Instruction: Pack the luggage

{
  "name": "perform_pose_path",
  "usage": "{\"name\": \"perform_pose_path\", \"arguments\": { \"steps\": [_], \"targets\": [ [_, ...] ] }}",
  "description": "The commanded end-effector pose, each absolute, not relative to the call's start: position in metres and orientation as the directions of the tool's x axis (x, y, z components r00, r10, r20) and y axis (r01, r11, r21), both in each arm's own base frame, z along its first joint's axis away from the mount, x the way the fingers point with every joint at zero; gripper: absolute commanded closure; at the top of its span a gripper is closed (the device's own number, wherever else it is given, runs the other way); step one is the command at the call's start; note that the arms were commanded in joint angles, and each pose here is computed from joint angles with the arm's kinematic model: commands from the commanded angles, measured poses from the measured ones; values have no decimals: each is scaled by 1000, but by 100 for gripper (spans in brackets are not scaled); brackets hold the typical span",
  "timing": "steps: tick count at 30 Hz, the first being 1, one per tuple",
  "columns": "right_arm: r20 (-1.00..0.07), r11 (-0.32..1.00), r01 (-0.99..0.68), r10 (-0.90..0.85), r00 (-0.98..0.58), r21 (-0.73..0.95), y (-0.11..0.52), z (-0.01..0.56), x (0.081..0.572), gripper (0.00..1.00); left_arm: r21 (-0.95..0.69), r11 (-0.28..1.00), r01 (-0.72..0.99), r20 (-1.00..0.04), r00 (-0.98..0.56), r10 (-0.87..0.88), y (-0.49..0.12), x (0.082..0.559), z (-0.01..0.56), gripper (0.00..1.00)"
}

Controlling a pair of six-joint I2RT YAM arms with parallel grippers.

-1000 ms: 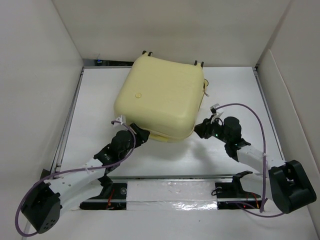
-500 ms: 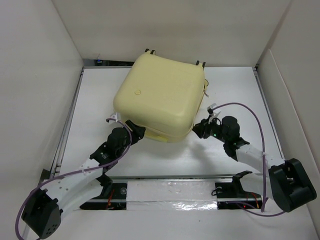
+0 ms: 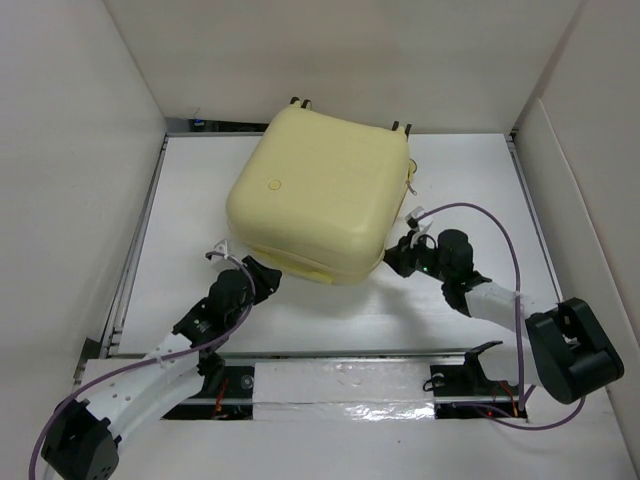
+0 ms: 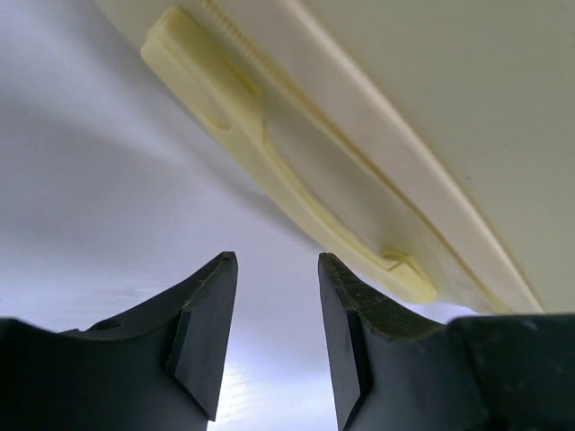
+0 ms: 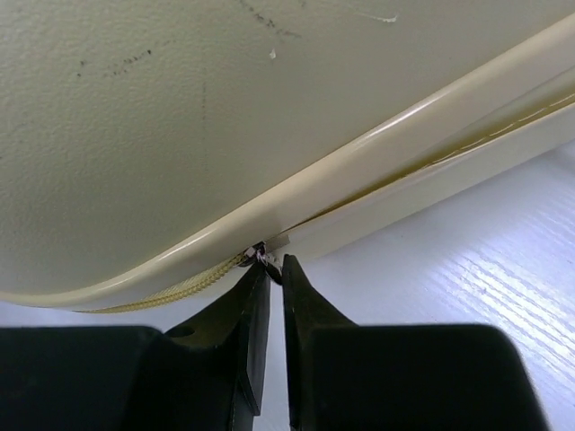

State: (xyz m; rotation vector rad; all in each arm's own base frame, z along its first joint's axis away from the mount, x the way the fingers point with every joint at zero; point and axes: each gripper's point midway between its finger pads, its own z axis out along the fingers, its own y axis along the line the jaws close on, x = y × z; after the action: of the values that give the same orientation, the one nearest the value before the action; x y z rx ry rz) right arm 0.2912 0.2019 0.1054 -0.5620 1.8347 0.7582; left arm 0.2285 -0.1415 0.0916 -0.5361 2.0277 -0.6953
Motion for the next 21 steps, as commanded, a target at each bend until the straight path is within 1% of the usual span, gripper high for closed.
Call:
{"name": "perform_pose_path", "arguments": {
  "steps": [1, 2, 3, 5, 6, 7, 8, 11, 12, 14, 15, 17, 18, 20, 21],
  "targets": [
    [-971, 663, -722, 33, -237, 199, 217, 139, 303, 85, -657, 748, -95, -609, -518, -601, -143, 226, 86, 61],
    [-970, 660, -724, 30, -243, 202, 221, 137, 301, 83, -660, 746, -89, -607, -521, -599, -145, 227, 86, 59],
    [-969, 659, -725, 27, -244, 201, 223, 136, 300, 74, -673, 738, -54, -609, -526, -594, -151, 228, 91, 58],
    [-971, 674, -714, 20, -238, 189, 223, 135, 300, 64, -683, 730, -34, -606, -532, -592, -157, 229, 95, 52],
    [-971, 684, -706, 16, -237, 184, 221, 134, 301, 61, -692, 722, -16, -602, -539, -589, -162, 231, 98, 50],
    [-974, 691, -701, 20, -224, 175, 220, 138, 301, 61, -698, 716, -5, -600, -542, -588, -165, 232, 100, 44],
    [-977, 699, -696, 16, -214, 164, 218, 139, 303, 61, -702, 712, 14, -600, -550, -581, -170, 231, 102, 42],
    [-985, 706, -695, 22, -173, 137, 216, 149, 305, 68, -707, 706, 36, -601, -556, -574, -180, 233, 104, 41],
    [-986, 702, -699, 26, -163, 134, 216, 151, 304, 73, -705, 709, 37, -605, -553, -573, -183, 236, 104, 41],
    [-990, 693, -710, 39, -139, 127, 219, 158, 305, 78, -704, 710, 31, -601, -560, -571, -185, 238, 100, 43],
    [-991, 688, -715, 46, -129, 126, 220, 160, 305, 82, -711, 702, 39, -602, -549, -579, -187, 241, 104, 44],
    [-990, 676, -725, 52, -133, 133, 222, 159, 304, 85, -715, 697, 48, -604, -544, -582, -189, 244, 105, 46],
    [-988, 675, -724, 54, -142, 141, 223, 156, 304, 88, -721, 691, 57, -603, -543, -584, -192, 246, 106, 47],
    [-987, 668, -728, 73, -143, 155, 224, 157, 302, 92, -729, 681, 67, -600, -542, -589, -195, 247, 109, 48],
    [-987, 659, -736, 83, -136, 157, 228, 159, 299, 95, -736, 672, 82, -600, -540, -591, -199, 249, 113, 49]
  ]
}}
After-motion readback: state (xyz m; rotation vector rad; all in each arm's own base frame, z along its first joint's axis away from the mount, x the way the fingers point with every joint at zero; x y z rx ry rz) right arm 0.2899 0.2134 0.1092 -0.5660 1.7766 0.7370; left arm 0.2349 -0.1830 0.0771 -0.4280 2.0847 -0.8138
